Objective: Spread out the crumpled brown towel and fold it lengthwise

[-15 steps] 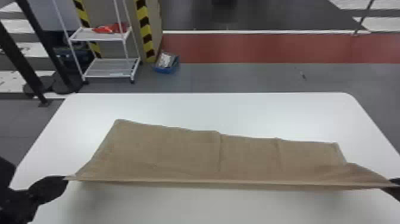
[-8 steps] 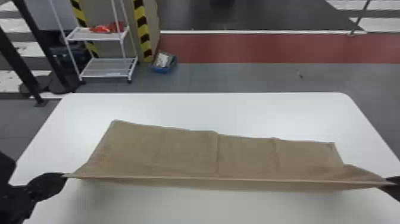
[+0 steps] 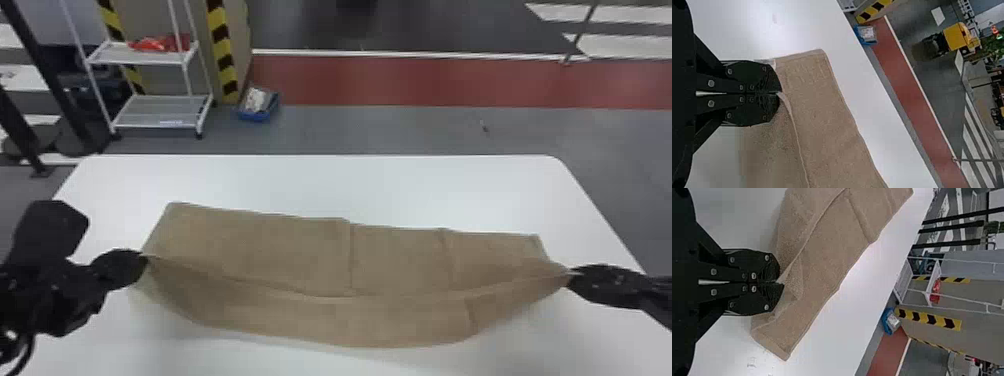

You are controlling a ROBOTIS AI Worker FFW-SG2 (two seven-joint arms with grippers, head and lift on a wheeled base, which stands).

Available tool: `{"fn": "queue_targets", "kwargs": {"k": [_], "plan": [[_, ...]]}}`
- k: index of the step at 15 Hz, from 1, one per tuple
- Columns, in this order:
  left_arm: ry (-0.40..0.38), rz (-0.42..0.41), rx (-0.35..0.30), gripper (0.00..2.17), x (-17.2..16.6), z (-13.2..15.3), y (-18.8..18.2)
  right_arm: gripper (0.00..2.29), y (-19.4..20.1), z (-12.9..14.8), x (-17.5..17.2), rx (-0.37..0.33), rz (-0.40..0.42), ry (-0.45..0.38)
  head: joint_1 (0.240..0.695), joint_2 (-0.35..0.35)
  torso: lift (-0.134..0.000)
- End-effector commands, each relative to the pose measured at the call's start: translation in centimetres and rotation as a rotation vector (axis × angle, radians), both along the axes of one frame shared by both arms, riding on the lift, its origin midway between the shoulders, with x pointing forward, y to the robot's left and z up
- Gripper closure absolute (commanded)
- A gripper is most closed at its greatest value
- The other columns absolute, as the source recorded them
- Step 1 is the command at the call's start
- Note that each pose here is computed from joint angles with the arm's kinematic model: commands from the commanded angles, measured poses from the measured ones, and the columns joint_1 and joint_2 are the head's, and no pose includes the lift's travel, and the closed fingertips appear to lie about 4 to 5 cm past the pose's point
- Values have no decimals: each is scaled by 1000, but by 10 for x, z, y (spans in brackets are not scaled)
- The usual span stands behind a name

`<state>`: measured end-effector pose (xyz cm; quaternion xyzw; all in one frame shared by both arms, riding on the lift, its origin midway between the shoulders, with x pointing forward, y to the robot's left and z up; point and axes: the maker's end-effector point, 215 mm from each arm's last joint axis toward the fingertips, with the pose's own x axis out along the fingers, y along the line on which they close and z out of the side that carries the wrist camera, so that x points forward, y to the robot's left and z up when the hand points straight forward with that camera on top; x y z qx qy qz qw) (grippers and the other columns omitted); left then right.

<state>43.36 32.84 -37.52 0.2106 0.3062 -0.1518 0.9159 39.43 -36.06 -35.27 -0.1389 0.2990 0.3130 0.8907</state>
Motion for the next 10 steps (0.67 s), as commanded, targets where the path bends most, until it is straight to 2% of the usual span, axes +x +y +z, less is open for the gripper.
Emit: {"fn": "queue_targets", "kwargs": {"k": [1, 4, 6, 8, 10], "plan": [[15, 16, -11, 1781, 17, -2, -4, 1463, -14, -12, 15, -8, -41, 35, 695, -37, -124], [36, 61, -7, 1781, 36, -8, 3, 1457, -32, -27, 34, 3, -92, 86, 695, -67, -124], [42, 87, -2, 1781, 46, -8, 8, 1457, -34, -20, 46, 41, -116, 85, 695, -74, -124], [23, 101, -1, 1781, 54, 2, 16, 1457, -31, -11, 41, 97, -118, 102, 695, -72, -124], [22, 115, 1, 1781, 53, 4, 26, 1457, -30, 2, 26, 98, -109, 107, 695, -61, -124]]}}
